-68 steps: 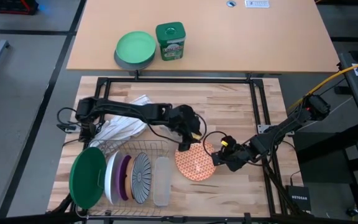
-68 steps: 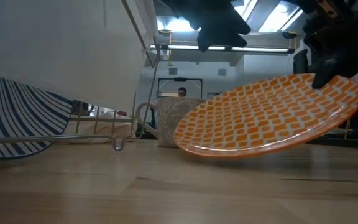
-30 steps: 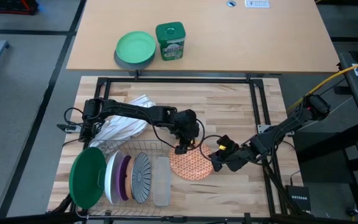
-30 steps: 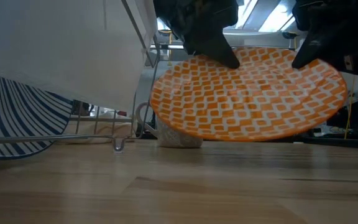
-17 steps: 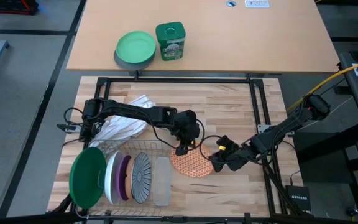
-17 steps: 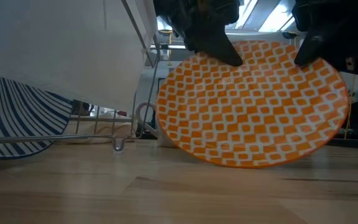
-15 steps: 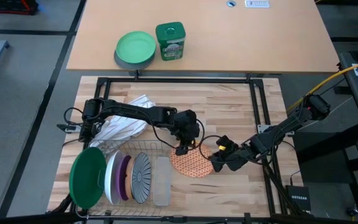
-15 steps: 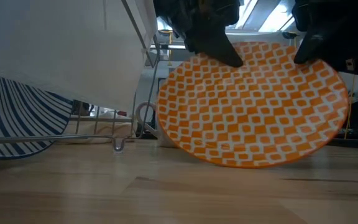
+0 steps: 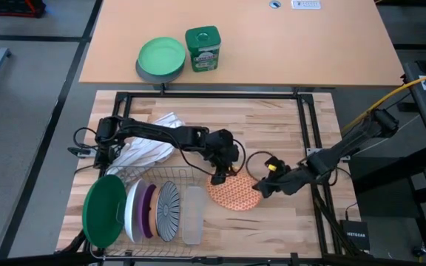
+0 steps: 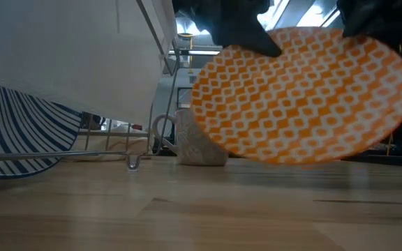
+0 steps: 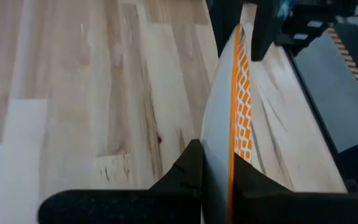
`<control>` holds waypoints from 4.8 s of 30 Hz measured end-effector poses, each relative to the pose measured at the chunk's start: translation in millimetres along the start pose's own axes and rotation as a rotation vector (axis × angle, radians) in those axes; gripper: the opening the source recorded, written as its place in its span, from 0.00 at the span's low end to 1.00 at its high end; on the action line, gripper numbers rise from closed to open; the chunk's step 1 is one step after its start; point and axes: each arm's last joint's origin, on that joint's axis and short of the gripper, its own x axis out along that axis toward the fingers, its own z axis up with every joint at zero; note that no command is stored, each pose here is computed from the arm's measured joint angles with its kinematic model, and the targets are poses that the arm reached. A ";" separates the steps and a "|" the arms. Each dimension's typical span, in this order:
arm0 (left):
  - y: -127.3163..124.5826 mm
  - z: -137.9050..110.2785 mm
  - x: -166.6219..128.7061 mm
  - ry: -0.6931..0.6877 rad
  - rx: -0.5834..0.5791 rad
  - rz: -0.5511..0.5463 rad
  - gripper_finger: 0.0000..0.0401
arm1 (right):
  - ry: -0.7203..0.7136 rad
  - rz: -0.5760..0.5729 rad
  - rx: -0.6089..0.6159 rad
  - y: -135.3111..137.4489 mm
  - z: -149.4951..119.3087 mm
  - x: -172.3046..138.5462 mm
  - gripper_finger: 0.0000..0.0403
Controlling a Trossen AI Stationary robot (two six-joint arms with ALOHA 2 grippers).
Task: Sort dishes
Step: Put the orange patterned plate into the dish rack
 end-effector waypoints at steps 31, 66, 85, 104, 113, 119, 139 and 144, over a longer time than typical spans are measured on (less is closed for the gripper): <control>-14.5 47.1 -96.9 -0.364 0.109 0.442 0.00 | -0.272 0.689 0.685 -4.3 54.4 -144.6 0.30; -59.4 71.2 -156.2 -0.308 0.930 1.043 0.00 | -0.890 0.788 1.136 15.0 57.5 -114.4 0.30; -79.6 74.1 -153.1 -0.397 1.089 0.954 0.00 | -0.861 0.795 1.139 21.4 63.7 -101.5 0.30; -89.0 70.2 -145.6 -0.366 1.130 0.919 0.06 | -0.869 0.795 1.165 22.8 83.1 -85.4 0.07; -90.4 68.3 -143.6 -0.388 1.051 0.881 0.17 | -0.867 0.765 1.123 22.1 82.6 -84.3 0.07; -95.6 66.4 -142.1 -0.490 0.724 0.836 0.30 | -0.854 0.764 1.121 22.5 82.4 -83.8 0.06; -158.5 44.9 -136.1 -0.354 0.838 0.927 0.42 | -0.615 0.810 1.131 28.4 80.0 -82.0 0.05; -176.8 37.9 -135.5 -0.432 0.675 0.863 0.42 | -0.588 0.808 1.120 28.8 79.5 -81.8 0.05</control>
